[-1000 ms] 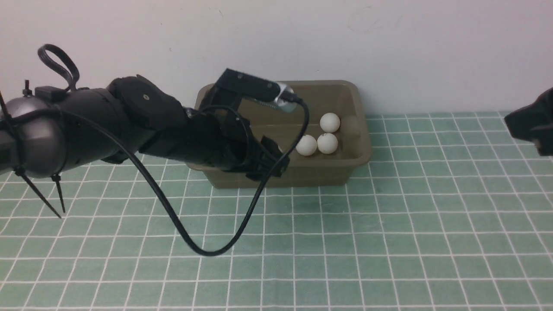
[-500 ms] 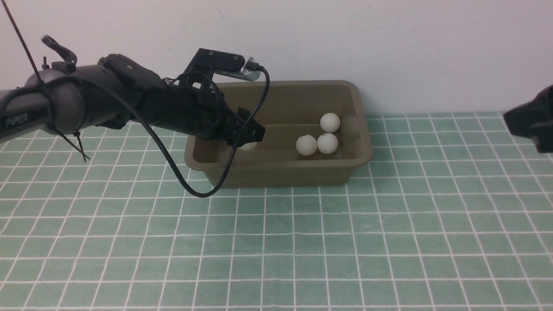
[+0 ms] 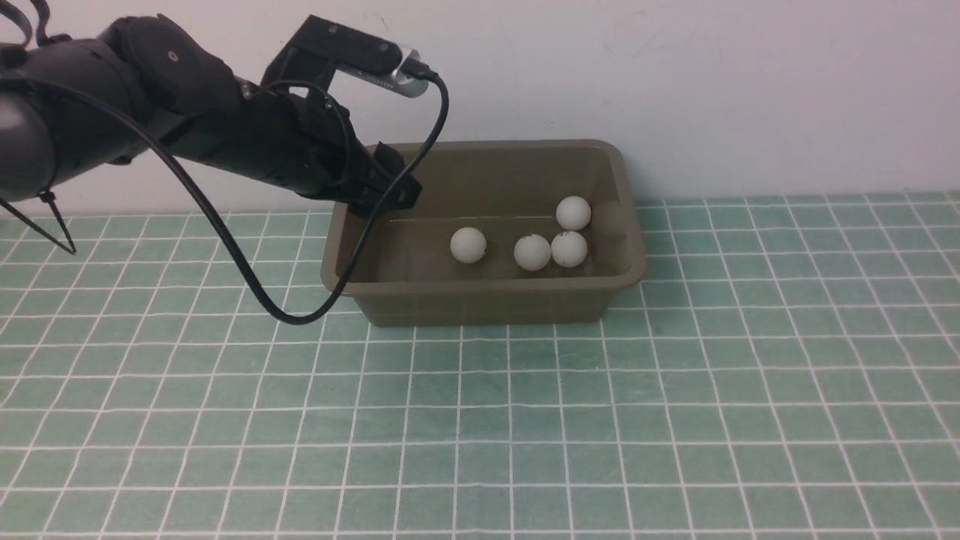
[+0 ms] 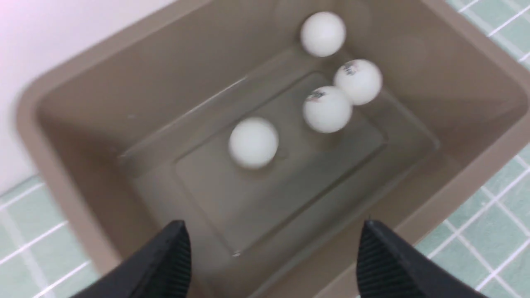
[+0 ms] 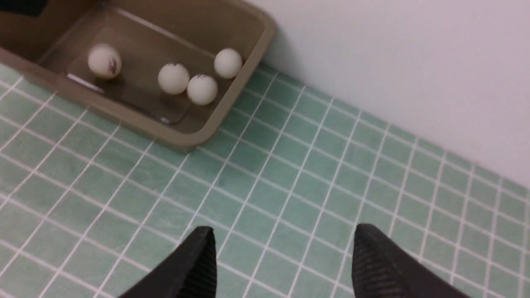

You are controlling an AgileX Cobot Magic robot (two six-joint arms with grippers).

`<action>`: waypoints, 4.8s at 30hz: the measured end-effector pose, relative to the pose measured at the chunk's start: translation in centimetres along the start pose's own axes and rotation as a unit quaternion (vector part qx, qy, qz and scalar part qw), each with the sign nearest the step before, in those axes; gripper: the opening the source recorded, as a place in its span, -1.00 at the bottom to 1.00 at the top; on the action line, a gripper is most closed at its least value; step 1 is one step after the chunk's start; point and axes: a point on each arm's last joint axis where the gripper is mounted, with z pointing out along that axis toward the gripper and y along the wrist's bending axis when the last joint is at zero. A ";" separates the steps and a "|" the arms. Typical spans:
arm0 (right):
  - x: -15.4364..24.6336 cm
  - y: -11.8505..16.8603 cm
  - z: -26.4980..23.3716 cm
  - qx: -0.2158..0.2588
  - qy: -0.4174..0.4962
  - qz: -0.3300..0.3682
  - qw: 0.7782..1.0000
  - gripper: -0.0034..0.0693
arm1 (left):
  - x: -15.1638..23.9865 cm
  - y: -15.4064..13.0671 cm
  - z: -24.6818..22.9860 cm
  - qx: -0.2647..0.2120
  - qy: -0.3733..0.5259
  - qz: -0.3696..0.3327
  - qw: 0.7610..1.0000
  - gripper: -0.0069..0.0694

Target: Put the table tennis balls in the box on the green coffee tablecloth.

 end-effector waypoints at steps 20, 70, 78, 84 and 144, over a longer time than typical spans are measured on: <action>14.3 3.6 -5.5 -0.047 -0.242 0.060 0.967 0.21 | -0.4 -0.3 -2.0 -0.014 0.013 -0.001 1.000 0.43; 21.8 5.8 0.8 0.022 -0.179 0.118 0.977 0.21 | -0.4 -0.8 -2.0 0.013 0.014 -0.030 0.999 0.43; 22.7 4.9 1.1 0.115 -0.154 0.158 0.969 0.21 | -0.4 -0.8 -2.0 0.013 0.014 -0.030 0.999 0.43; 25.9 5.7 2.9 0.121 -0.094 0.172 0.973 0.21 | -0.4 -0.8 -2.0 0.013 0.014 -0.030 0.999 0.43; 27.7 6.6 3.1 0.110 -0.082 0.198 0.971 0.21 | -1.1 -0.1 -4.1 0.093 -0.036 -0.147 0.984 0.43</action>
